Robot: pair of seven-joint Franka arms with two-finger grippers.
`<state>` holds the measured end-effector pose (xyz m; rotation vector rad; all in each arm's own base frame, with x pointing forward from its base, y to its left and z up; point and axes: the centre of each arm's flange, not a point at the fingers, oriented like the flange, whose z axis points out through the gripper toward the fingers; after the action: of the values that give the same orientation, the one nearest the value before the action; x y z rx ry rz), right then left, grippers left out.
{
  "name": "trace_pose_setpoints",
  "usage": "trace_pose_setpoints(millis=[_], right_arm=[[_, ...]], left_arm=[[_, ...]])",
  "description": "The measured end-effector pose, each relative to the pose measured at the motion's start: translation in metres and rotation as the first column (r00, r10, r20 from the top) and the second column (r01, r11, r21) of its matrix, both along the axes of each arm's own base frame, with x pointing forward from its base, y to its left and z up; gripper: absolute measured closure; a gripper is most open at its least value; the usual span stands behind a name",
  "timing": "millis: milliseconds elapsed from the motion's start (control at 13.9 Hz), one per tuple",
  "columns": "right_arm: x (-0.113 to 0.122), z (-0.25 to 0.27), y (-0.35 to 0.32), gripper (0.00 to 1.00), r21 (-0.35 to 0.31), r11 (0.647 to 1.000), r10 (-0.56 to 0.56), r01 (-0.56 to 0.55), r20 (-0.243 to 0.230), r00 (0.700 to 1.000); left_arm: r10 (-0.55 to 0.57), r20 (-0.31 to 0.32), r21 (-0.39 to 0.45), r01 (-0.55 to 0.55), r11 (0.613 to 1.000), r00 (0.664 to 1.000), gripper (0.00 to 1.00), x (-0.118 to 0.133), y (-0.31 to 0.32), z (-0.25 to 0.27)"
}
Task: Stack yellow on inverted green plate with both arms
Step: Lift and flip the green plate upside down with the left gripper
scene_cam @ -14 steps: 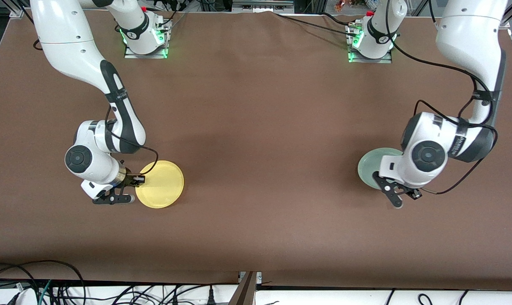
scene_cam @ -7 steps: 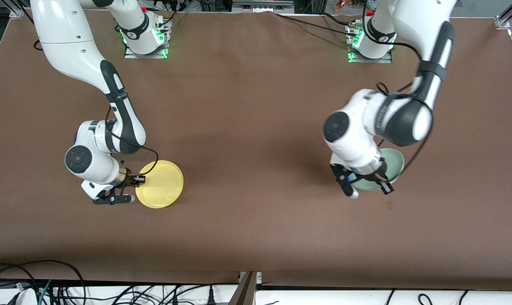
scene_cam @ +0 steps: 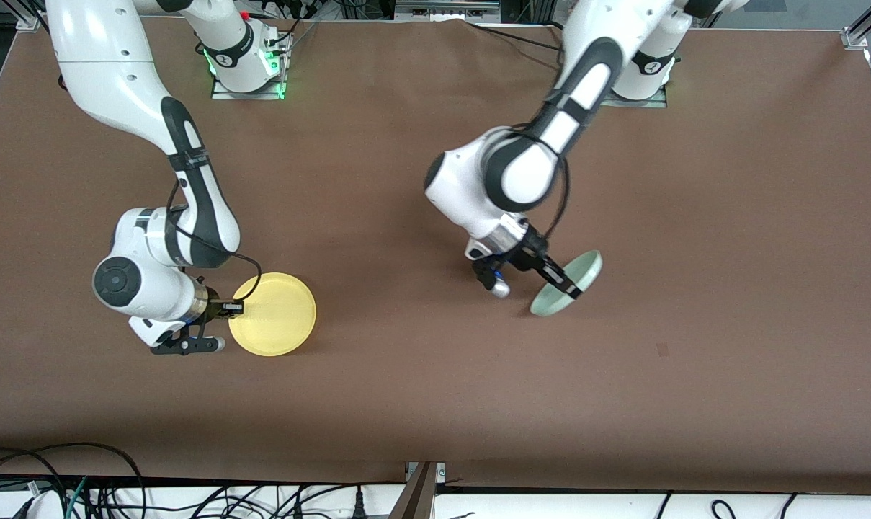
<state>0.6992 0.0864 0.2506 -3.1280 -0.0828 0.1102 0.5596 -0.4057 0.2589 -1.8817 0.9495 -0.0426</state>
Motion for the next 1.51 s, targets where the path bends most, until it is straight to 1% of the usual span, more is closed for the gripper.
trace_pose_setpoints(millis=[72, 144, 216, 432, 576, 647, 791, 863, 935, 1007, 1079, 1151, 1223, 1295, 1439, 1511], right_arm=[[0.005, 0.014, 0.001, 0.97, 0.009, 1.000, -0.002, 0.002, -0.009, 1.000], [0.008, 0.024, 0.001, 0.97, 0.020, 1.000, -0.007, 0.007, -0.016, 1.000], [0.010, 0.032, 0.000, 0.97, 0.040, 0.999, -0.011, 0.012, -0.026, 1.000], [0.017, 0.059, -0.008, 0.97, 0.142, 0.989, -0.027, 0.036, -0.063, 0.998], [0.020, 0.078, -0.014, 0.97, 0.195, 0.979, -0.041, 0.056, -0.083, 0.996], [0.021, 0.082, -0.016, 0.97, 0.212, 0.975, -0.044, 0.063, -0.090, 0.995], [0.020, 0.084, -0.016, 0.97, 0.228, 0.971, -0.046, 0.068, -0.098, 0.994], [0.020, 0.083, -0.016, 0.97, 0.230, 0.971, -0.046, 0.068, -0.099, 0.994], [0.020, 0.083, -0.015, 0.97, 0.231, 0.971, -0.045, 0.067, -0.099, 0.994], [0.020, 0.083, -0.014, 0.97, 0.232, 0.970, -0.044, 0.066, -0.099, 0.994], [0.020, 0.083, -0.014, 0.97, 0.233, 0.970, -0.044, 0.066, -0.099, 0.994], [0.020, 0.083, -0.014, 0.97, 0.233, 0.970, -0.044, 0.067, -0.100, 0.994], [0.020, 0.083, -0.014, 0.97, 0.233, 0.970, -0.044, 0.066, -0.100, 0.994], [0.020, 0.083, -0.014, 0.97, 0.234, 0.970, -0.044, 0.066, -0.100, 0.994], [0.020, 0.083, -0.013, 0.97, 0.236, 0.970, -0.043, 0.066, -0.101, 0.994], [0.020, 0.083, -0.011, 0.97, 0.237, 0.969, -0.042, 0.065, -0.101, 0.994]], left_arm=[[0.003, 0.028, 0.005, -0.003, 1.000, 1.000, 0.96, -0.014, -0.015, -0.013], [0.004, 0.067, 0.030, -0.006, 1.000, 0.998, 0.96, -0.024, -0.024, -0.020], [0.009, 0.089, 0.043, -0.013, 0.999, 0.996, 0.96, -0.031, -0.029, -0.022], [0.024, 0.148, 0.045, -0.031, 0.998, 0.989, 0.96, -0.040, -0.042, -0.028], [0.027, 0.164, 0.044, -0.035, 0.998, 0.986, 0.96, -0.041, -0.052, -0.029], [0.037, 0.167, 0.024, -0.041, 0.999, 0.985, 0.92, -0.042, -0.058, -0.030], [0.095, 0.162, -0.060, -0.086, 0.994, 0.982, 0.70, -0.041, -0.067, -0.026], [0.130, 0.140, -0.113, -0.115, 0.987, 0.981, 0.59, -0.041, -0.072, -0.023], [0.162, 0.111, -0.175, -0.141, 0.975, 0.981, 0.50, -0.042, -0.079, -0.020], [0.194, 0.076, -0.241, -0.171, 0.955, 0.978, 0.41, -0.044, -0.086, -0.022], [0.230, 0.042, -0.312, -0.206, 0.927, 0.972, 0.30, -0.046, -0.093, -0.025], [0.266, 0.003, -0.388, -0.244, 0.889, 0.964, 0.18, -0.047, -0.101, -0.025], [0.296, -0.041, -0.457, -0.282, 0.843, 0.954, 0.09, -0.046, -0.108, -0.023], [0.328, -0.085, -0.521, -0.322, 0.790, 0.941, 0.00, -0.043, -0.112, -0.019], [0.387, -0.153, -0.622, -0.393, 0.678, 0.909, 0.00, -0.032, -0.116, -0.009], [0.412, -0.178, -0.655, -0.420, 0.629, 0.894, 0.00, -0.025, -0.115, -0.005]])
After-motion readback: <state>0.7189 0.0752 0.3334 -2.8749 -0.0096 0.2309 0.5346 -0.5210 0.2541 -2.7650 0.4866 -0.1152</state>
